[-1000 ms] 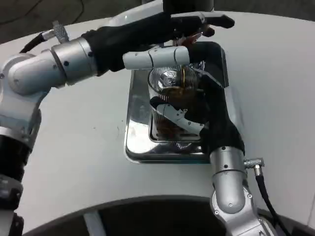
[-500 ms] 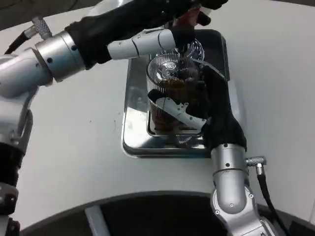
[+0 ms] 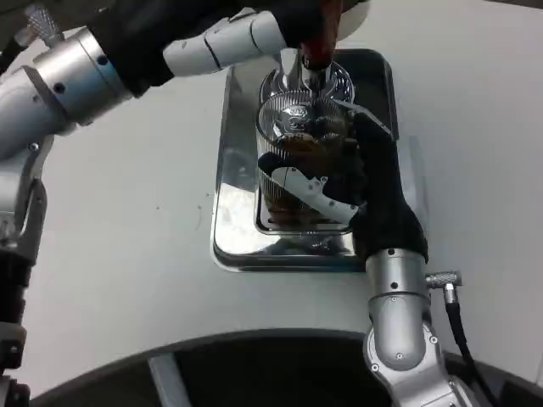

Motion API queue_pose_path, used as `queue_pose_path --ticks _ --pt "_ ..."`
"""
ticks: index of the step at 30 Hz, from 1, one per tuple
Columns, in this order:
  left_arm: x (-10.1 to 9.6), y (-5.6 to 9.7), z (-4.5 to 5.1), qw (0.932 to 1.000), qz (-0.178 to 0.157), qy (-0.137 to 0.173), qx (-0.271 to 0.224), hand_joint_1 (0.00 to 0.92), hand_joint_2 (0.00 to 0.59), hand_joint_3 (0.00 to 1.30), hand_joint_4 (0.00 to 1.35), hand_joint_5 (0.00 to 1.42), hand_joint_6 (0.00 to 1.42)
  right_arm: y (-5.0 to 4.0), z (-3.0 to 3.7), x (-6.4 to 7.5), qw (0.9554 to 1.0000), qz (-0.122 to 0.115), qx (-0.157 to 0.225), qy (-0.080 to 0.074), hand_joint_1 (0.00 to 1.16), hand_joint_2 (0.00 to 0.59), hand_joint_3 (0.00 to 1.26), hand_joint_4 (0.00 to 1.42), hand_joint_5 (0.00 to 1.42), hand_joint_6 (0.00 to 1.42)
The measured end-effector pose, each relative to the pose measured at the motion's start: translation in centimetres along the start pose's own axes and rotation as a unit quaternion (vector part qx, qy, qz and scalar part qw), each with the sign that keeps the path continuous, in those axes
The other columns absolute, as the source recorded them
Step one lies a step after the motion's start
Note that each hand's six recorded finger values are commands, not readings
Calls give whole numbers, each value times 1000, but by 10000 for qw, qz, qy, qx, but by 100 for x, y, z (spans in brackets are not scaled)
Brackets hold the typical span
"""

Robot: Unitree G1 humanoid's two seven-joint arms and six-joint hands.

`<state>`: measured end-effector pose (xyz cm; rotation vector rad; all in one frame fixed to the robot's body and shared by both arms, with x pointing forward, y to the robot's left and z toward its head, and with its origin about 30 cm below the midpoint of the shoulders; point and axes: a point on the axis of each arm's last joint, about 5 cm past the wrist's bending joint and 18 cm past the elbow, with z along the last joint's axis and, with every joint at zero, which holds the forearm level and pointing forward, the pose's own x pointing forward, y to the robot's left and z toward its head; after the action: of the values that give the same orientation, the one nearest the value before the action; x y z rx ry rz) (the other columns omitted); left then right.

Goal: Grasp the cup under the faucet to collect the drink, then remove the cup.

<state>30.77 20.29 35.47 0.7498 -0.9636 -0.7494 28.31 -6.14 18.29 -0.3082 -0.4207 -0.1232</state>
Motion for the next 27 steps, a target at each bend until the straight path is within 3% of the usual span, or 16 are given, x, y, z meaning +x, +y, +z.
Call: queue_pose_path --ticks 8,14,27 --pt "-111 -1 93 9997 177 -181 -63 0 106 208 187 276 235 -10 3 -20 9999 -99 25 -14 822 218 601 650 694 582" --pt "-244 -24 142 9996 240 -125 -77 0 106 210 202 277 246 -19 -2 -36 9999 -158 36 -7 831 203 627 692 745 636" --pt "-746 -141 252 9979 471 315 -301 0 117 228 229 288 268 -57 -19 -114 9996 -294 56 -1 841 191 678 774 868 795"
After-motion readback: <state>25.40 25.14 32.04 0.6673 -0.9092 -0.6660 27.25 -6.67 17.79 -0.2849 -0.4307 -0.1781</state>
